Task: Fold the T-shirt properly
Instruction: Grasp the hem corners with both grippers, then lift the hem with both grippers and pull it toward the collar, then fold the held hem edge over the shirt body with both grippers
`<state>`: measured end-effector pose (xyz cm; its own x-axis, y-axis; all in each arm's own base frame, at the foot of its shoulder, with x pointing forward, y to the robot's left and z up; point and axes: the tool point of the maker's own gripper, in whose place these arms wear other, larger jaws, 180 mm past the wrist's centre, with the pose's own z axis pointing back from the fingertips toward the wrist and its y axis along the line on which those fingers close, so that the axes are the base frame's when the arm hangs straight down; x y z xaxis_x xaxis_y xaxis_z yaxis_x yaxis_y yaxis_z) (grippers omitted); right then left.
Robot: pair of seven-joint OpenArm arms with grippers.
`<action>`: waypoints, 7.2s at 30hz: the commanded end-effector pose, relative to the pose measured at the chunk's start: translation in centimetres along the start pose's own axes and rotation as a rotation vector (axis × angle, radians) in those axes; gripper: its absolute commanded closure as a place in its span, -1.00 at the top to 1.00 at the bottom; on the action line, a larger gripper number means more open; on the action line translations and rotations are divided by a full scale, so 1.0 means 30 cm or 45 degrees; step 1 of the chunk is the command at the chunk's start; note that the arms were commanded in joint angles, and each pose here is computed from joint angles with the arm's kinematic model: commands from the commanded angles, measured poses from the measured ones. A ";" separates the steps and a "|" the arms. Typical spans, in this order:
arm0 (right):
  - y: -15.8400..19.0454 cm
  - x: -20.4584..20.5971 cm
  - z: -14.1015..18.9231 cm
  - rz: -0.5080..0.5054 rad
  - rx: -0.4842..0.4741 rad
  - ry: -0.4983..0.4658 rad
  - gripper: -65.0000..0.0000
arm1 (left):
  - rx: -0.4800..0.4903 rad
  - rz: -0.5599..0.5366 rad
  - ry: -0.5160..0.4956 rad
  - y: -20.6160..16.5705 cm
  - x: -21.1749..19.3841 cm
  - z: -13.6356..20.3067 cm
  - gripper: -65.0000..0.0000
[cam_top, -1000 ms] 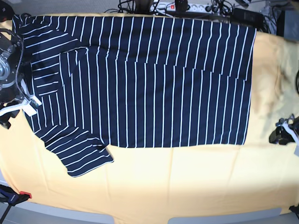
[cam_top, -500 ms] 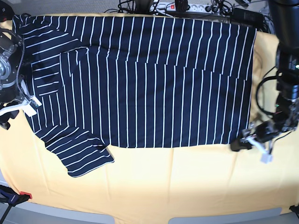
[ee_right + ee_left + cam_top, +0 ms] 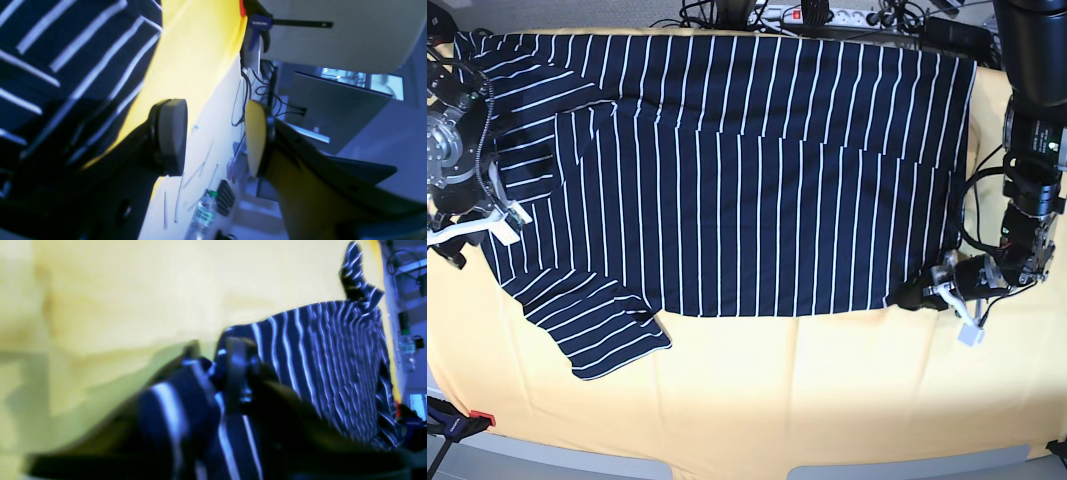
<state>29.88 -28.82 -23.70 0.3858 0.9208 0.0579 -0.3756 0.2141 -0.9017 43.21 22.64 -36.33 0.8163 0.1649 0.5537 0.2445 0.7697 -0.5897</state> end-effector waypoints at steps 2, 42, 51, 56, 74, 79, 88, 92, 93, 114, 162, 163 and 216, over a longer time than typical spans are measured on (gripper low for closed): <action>-0.047 0.021 0.001 -0.016 -0.064 -0.031 -0.07 | 0.037 -0.035 -0.028 0.014 0.073 0.052 -1.00; 0.162 0.141 -0.563 -1.808 1.089 -0.145 -0.08 | 0.047 -0.139 -0.239 -0.034 0.279 0.081 -1.00; 0.147 0.125 -0.588 -1.777 1.002 -0.148 -1.00 | 0.048 -0.140 -0.239 -0.033 0.279 0.082 -1.00; 0.108 0.103 -0.606 -1.789 0.928 -0.171 -1.00 | 0.065 -0.159 -0.263 -0.026 0.291 0.085 -1.00; -0.104 0.090 -0.684 -1.723 0.614 -0.245 -1.00 | 0.121 -0.412 -0.455 -0.076 0.386 0.021 -1.00; -0.141 0.093 -0.688 -1.702 0.593 -0.251 -1.00 | 0.125 -0.420 -0.450 -0.077 0.388 0.021 -1.00; -0.088 0.148 -0.647 -1.598 0.746 -0.341 -1.00 | 0.129 -0.436 -0.408 -0.099 0.434 0.042 -1.00; -0.050 0.142 -0.631 -1.602 0.819 -0.308 -1.00 | 0.050 -0.323 -0.291 -0.131 0.392 0.029 -1.00; -0.045 0.137 -0.628 -1.604 0.830 -0.298 -1.00 | 0.024 -0.301 -0.254 -0.145 0.377 0.023 -1.00; -0.014 -0.033 -0.556 -1.544 0.810 -0.220 -1.00 | -0.149 -0.102 0.056 -0.167 0.240 0.132 -1.00; 0.079 -0.034 -0.503 -1.542 1.028 -0.075 -1.00 | -0.064 -0.126 0.312 -0.104 0.158 0.254 -1.00; 0.079 -0.035 -0.503 -1.541 1.027 -0.074 -1.00 | -0.063 -0.126 0.312 -0.103 0.158 0.254 -1.00; 0.083 -0.034 -0.499 -1.541 1.038 -0.068 -1.00 | -0.093 -0.540 0.892 -0.163 -0.450 0.442 -1.00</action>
<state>39.89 -32.67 -34.98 0.8195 0.0565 0.5702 -0.2260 0.9463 0.2310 23.65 23.45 -34.05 0.7845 -0.5608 0.2646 0.6091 0.6168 -0.4985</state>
